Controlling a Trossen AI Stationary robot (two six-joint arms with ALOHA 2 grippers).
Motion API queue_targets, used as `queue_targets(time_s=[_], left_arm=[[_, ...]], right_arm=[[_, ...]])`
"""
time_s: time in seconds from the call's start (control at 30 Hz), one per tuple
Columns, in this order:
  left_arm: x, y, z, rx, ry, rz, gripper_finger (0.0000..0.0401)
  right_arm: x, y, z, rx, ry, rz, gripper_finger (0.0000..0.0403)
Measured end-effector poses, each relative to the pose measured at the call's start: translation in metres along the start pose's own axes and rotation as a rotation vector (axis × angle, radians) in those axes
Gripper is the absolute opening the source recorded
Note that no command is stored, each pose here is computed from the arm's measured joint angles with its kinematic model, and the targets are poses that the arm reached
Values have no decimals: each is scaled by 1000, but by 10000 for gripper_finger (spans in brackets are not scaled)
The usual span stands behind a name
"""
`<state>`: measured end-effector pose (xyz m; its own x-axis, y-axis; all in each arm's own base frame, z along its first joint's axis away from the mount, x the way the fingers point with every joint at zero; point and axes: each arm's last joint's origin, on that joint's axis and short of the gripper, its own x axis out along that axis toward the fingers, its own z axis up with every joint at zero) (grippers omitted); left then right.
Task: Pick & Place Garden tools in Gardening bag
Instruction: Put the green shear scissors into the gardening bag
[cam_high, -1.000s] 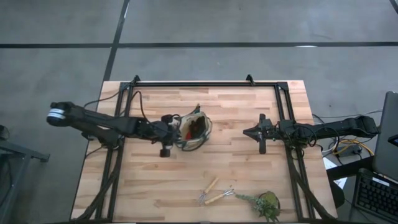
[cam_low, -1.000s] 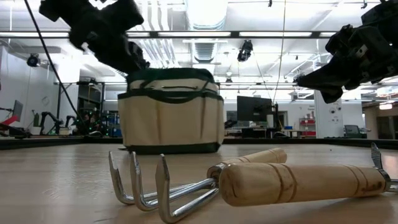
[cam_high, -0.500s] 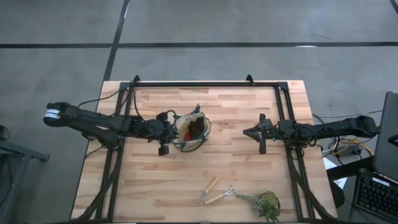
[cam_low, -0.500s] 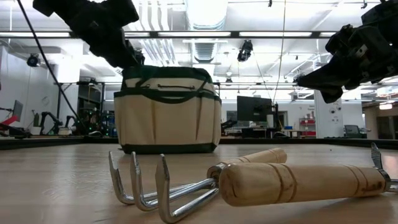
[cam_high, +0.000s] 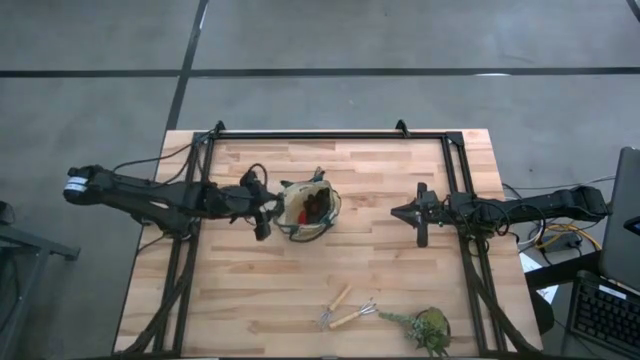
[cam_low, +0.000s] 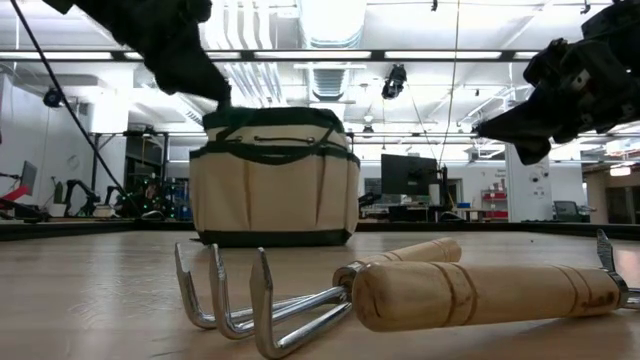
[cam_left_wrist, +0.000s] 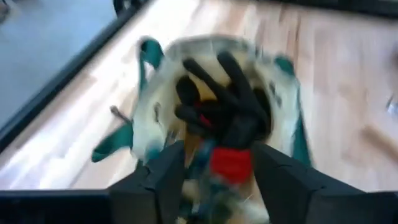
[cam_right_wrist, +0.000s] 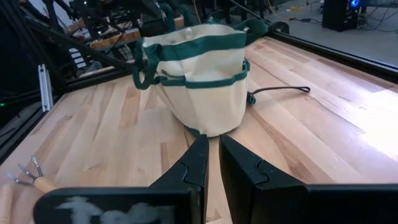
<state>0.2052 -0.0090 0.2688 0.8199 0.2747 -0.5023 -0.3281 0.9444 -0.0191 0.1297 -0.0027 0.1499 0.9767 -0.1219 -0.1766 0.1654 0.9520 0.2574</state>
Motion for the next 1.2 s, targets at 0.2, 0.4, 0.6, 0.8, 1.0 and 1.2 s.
queue_targets(time_s=[0.2,0.4,0.6,0.8,1.0,1.2], left_arm=[[-9,2,13,-21,-142,37,220],[-12,19,16,-34,-201,407,218],[4,47,16,-172,-163,500,211],[27,94,8,-423,-47,414,211],[45,126,-3,-480,75,303,211],[78,129,-22,-517,241,162,209]], right_arm=[[0,1,3,4,-33,10,34],[0,1,3,1,-34,10,34],[0,1,3,-7,-35,8,34],[0,1,3,9,-35,7,34],[0,1,3,8,-35,7,34],[0,1,3,0,-33,6,34]])
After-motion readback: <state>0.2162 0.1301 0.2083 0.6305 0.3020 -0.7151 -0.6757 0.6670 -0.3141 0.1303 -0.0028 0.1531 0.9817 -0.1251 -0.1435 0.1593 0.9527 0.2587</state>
